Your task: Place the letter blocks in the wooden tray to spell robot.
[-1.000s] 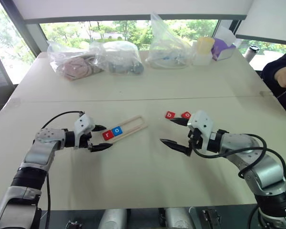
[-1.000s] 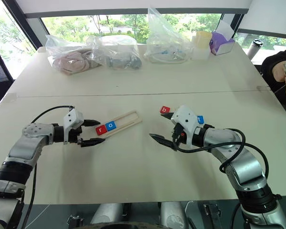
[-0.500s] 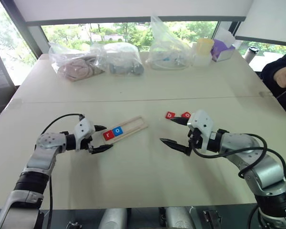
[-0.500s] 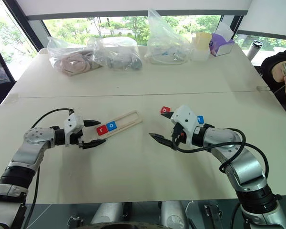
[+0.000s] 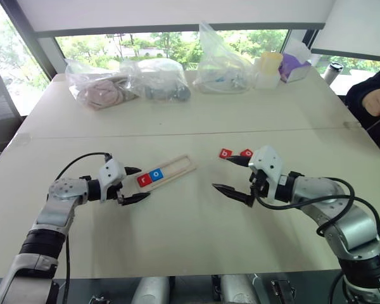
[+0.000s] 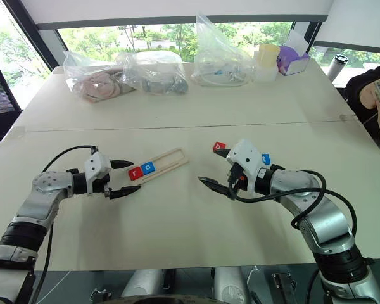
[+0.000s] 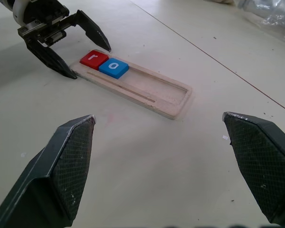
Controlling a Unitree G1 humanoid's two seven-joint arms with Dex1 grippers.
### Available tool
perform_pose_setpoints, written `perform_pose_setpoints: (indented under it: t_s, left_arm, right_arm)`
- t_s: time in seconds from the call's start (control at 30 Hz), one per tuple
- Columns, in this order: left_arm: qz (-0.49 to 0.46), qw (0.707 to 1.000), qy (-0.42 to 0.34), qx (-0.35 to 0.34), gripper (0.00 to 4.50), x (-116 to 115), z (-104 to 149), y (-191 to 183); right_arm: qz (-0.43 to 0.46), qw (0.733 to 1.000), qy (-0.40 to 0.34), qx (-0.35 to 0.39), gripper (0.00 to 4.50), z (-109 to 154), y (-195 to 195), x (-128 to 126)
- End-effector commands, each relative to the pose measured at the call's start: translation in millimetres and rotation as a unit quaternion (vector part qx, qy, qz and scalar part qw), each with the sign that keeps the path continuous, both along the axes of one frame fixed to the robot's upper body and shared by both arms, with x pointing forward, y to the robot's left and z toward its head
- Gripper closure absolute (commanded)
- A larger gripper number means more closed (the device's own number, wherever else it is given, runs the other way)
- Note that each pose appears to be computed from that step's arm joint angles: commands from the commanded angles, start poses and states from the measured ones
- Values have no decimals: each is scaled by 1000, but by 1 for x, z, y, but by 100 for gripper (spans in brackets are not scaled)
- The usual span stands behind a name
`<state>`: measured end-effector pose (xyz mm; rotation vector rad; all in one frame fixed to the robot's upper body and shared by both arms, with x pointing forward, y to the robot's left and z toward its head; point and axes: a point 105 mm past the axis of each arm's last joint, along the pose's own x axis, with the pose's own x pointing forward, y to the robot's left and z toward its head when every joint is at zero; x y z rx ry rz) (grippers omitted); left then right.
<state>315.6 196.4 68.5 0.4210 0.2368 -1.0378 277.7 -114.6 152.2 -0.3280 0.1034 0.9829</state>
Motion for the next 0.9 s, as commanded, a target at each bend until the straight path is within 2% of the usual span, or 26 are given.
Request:
perform_pose_setpoints:
  t_s: [0.03, 0.1, 0.13, 0.47, 0.9]
  left_arm:
    - [6, 997, 64, 46, 55, -14, -37, 8]
    - [5, 997, 65, 46, 125, -14, -38, 7]
    - [4, 997, 66, 46, 137, -14, -38, 7]
    - [-16, 997, 66, 41, 136, -19, -36, -1]
    - [-154, 986, 47, 38, 136, -34, -24, -64]
  right_arm:
    - [15, 999, -28, 8, 0, 14, 6, -4]
    - [15, 999, -28, 8, 0, 14, 6, -4]
    - [15, 999, -28, 9, 0, 14, 7, -4]
    - [16, 999, -27, 8, 0, 14, 7, -4]
    - [9, 1000, -29, 4, 0, 16, 3, -3]
